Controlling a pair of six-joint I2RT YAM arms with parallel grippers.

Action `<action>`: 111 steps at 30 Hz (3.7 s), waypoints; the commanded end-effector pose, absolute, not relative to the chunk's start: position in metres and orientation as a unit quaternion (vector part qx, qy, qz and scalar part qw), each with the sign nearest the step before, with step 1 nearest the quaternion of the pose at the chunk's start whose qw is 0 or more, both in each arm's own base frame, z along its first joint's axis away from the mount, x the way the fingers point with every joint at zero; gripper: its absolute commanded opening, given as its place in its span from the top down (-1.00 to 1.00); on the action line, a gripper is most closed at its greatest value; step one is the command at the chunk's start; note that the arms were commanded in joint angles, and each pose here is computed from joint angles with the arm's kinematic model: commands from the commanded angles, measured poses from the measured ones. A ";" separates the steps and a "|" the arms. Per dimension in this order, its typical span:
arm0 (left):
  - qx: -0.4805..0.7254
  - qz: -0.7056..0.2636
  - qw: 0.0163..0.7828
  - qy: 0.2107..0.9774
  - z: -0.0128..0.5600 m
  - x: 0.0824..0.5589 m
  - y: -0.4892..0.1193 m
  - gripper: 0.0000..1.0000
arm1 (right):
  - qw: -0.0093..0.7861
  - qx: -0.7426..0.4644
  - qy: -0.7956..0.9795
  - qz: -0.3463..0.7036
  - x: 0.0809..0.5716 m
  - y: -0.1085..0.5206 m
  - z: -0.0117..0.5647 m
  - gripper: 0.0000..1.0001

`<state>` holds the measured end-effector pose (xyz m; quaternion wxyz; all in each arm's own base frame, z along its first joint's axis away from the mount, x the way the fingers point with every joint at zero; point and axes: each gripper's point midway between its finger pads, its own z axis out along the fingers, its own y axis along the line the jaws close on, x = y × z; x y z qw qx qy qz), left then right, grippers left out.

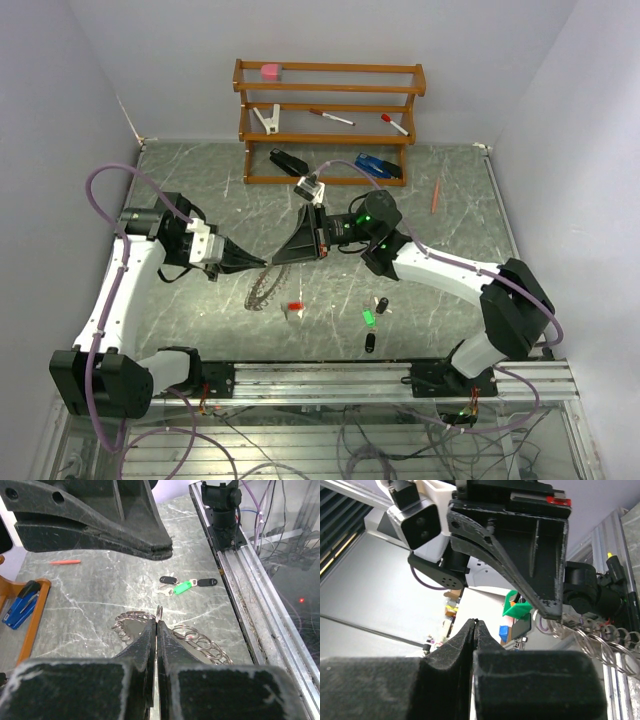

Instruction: Put the keys on the keyring

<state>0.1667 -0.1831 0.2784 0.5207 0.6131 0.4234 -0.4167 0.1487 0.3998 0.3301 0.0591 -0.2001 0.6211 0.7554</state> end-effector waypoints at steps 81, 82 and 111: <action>0.605 -0.401 0.545 0.420 0.317 0.144 -0.179 0.86 | 0.144 -0.132 0.972 0.133 0.295 0.404 0.016 0.45; 0.605 -0.401 0.545 0.419 0.317 0.144 -0.179 0.86 | 0.144 -0.132 0.972 0.133 0.295 0.404 0.015 0.46; 0.634 -0.360 0.547 0.411 0.307 0.164 -0.174 0.86 | 0.233 -0.214 0.927 0.200 0.287 0.349 0.143 1.00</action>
